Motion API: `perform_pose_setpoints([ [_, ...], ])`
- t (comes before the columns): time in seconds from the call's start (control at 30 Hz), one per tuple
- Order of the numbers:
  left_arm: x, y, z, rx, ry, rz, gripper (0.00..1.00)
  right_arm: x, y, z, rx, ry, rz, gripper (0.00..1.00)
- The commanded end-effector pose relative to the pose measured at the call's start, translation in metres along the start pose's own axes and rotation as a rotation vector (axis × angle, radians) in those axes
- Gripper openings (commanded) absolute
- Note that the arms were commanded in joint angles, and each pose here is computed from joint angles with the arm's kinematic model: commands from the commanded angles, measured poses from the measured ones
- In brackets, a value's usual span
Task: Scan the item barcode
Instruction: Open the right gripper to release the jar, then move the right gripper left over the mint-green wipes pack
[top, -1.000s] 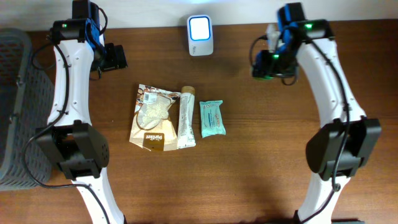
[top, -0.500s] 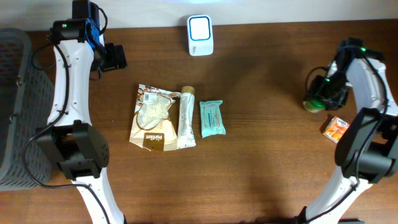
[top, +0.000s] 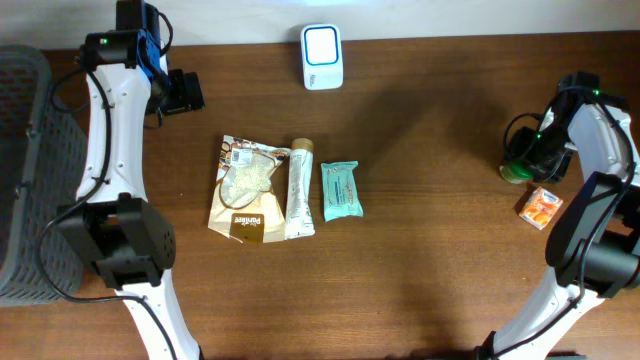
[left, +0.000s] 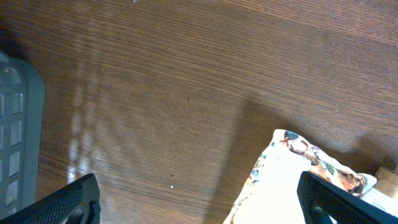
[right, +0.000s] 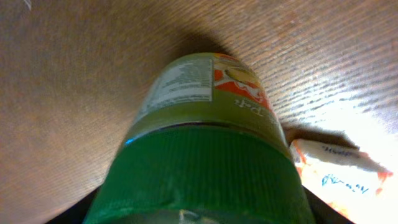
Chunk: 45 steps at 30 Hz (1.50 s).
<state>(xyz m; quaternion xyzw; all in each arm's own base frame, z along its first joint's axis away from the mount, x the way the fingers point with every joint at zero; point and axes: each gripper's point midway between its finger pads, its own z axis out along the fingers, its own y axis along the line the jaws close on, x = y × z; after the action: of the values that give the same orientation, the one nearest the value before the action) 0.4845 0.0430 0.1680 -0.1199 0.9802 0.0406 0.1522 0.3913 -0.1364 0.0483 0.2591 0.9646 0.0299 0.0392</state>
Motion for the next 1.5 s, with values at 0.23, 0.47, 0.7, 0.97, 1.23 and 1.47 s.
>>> perform_pose_setpoints([
  [0.23,-0.005,-0.001,-0.005,0.01,-0.02,0.012,0.99,-0.018,-0.001,-0.033,0.023,-0.049,0.004,0.98],
  [0.47,-0.005,-0.001,-0.005,0.01,-0.02,0.012,0.99,-0.024,0.052,-0.135,-0.134,-0.11,-0.06,0.98],
  [0.7,-0.005,-0.001,-0.005,0.01,-0.02,0.012,0.99,0.015,0.146,-0.175,-0.312,-0.094,-0.289,0.98],
  [0.97,-0.005,-0.001,-0.005,0.01,-0.02,0.012,0.99,0.097,0.221,-0.083,-0.301,0.126,-0.559,0.97],
  [1.23,-0.005,-0.001,-0.005,0.01,-0.02,0.012,0.99,0.162,0.265,-0.016,-0.456,0.236,-0.661,0.86],
  [1.47,-0.005,-0.001,-0.005,0.01,-0.02,0.012,0.99,0.198,0.281,0.023,-0.517,0.26,-0.675,0.75],
])
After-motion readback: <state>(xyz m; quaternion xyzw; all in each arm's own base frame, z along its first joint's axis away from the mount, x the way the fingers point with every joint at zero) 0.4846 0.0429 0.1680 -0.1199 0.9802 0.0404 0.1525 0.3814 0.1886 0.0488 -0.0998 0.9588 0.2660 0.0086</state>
